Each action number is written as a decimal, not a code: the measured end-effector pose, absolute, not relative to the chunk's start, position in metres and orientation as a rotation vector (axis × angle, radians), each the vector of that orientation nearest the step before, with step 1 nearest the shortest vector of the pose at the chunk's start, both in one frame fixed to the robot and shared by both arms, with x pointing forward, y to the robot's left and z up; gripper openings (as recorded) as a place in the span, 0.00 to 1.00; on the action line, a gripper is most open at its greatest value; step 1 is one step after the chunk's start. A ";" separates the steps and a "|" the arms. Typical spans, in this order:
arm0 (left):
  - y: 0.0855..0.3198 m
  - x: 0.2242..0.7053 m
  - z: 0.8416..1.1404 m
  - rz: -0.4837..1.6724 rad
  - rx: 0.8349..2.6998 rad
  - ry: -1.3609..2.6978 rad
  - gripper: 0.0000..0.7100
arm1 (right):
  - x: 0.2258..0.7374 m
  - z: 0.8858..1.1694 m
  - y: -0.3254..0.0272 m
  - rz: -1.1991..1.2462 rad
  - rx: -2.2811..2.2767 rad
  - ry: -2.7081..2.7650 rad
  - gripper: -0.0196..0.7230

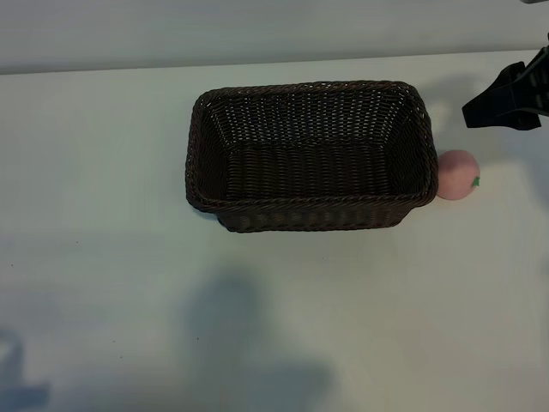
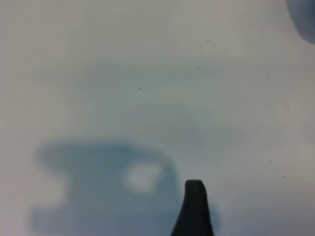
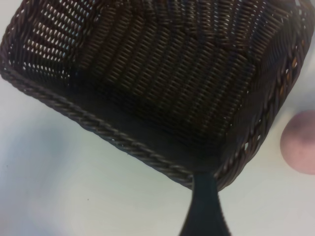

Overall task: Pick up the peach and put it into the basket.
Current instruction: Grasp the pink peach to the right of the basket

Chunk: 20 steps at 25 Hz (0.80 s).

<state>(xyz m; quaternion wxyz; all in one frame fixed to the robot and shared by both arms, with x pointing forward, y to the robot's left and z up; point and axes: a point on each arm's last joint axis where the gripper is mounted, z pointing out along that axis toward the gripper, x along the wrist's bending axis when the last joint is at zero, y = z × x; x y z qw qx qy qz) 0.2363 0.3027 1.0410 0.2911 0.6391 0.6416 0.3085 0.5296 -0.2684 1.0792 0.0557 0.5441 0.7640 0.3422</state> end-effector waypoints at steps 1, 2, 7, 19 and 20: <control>0.303 0.236 1.041 0.823 1.704 1.711 0.84 | 0.530 1.079 -0.268 1.038 1.651 2.319 0.73; 0.303 0.236 1.041 0.823 1.704 1.711 0.84 | 0.530 1.079 -0.268 1.038 1.651 2.319 0.73; 0.303 0.234 1.041 0.833 1.695 1.699 0.84 | 0.530 1.079 -0.269 1.034 1.661 2.315 0.73; 0.303 0.225 1.040 0.870 1.660 1.646 0.84 | 0.548 1.038 -0.294 0.545 1.444 2.453 0.73; 0.303 0.225 1.040 0.870 1.660 1.646 0.84 | 0.551 1.033 -0.295 0.512 1.414 2.472 0.73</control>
